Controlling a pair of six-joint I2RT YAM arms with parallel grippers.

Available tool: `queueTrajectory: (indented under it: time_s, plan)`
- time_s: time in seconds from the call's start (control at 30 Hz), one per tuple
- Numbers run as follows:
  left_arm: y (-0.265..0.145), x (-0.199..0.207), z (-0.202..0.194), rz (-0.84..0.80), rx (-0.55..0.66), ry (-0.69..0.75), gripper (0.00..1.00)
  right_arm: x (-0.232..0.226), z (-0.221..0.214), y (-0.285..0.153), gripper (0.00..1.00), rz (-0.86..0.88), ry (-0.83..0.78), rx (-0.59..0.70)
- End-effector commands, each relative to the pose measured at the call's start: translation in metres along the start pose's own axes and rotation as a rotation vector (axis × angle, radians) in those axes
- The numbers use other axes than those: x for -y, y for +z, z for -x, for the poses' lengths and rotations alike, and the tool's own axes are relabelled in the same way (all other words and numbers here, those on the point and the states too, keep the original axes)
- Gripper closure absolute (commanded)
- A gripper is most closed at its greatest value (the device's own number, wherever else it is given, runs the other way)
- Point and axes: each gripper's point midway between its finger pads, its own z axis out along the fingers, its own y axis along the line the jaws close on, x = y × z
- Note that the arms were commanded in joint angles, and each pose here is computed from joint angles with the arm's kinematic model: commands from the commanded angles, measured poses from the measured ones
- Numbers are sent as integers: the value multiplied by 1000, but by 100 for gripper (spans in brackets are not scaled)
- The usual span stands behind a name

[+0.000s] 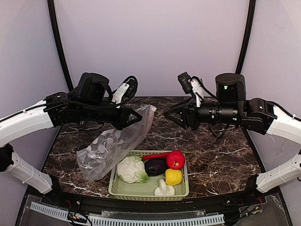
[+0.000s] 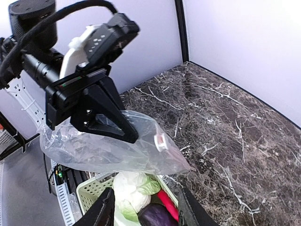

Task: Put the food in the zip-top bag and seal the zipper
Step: Pass from the right arm to the left, then hold the zipper from the zipper food storage bag.

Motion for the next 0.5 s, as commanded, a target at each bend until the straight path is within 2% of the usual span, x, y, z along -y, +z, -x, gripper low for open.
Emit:
queueTrajectory:
  time_s: [0.0, 0.47]
  plan:
    - [-16, 16, 1, -103, -33, -86, 99, -19, 18, 6, 58, 22, -89, 73]
    - [-25, 30, 2, -192, -25, -101, 99, -15, 15, 30, 63, -28, -121, 54]
